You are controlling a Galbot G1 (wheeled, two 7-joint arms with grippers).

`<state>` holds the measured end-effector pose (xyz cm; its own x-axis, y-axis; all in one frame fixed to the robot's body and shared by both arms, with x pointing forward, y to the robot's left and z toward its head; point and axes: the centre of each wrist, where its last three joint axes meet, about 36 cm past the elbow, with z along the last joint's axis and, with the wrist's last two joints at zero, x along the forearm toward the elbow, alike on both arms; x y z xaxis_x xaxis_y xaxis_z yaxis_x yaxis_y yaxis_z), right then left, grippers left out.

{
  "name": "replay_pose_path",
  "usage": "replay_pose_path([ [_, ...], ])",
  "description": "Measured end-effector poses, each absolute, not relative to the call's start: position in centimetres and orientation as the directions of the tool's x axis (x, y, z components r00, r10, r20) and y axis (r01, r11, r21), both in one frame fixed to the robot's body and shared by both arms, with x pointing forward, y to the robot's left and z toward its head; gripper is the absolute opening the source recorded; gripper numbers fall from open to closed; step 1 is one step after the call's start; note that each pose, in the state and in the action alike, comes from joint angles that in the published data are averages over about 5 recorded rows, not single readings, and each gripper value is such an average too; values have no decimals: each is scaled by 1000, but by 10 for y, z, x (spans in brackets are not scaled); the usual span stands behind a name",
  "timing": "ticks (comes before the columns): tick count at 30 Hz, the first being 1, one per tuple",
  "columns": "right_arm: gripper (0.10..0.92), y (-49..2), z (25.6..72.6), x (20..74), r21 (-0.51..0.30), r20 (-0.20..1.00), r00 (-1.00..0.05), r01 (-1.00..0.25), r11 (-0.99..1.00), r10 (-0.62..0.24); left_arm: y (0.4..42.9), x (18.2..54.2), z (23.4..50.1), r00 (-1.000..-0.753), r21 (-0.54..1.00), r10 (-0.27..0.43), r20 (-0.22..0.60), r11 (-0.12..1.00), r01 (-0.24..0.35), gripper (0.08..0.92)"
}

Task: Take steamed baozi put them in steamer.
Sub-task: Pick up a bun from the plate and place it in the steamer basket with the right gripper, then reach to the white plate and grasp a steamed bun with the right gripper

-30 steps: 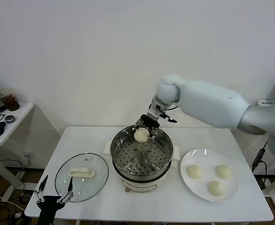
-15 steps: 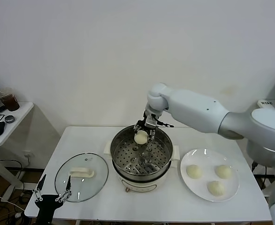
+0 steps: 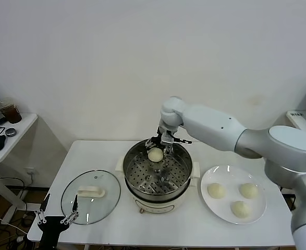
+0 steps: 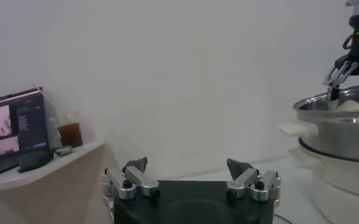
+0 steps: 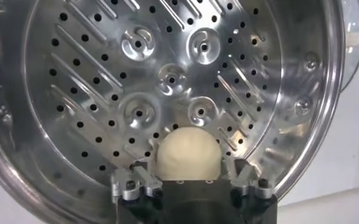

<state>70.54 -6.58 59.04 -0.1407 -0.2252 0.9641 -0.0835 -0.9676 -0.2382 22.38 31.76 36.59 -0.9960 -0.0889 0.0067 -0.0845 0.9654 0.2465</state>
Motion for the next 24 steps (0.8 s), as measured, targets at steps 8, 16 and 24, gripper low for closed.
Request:
replay_pose_path([
  [8,823,-92,634,696,-278,954,-172,-195,-941,-246,318,227,370,-997,251,-78,-3,965,-76,823],
  [16,823,-157,691,668,-354,932,-262,-514,-782,-250,319,232,376,-998,259,-62,-16,964,-64,823],
  [24,823,-246,692,639,-346,938,-299,-800,-490,-174,319,235,383,-998,271,-55,-12,961,-56,823],
])
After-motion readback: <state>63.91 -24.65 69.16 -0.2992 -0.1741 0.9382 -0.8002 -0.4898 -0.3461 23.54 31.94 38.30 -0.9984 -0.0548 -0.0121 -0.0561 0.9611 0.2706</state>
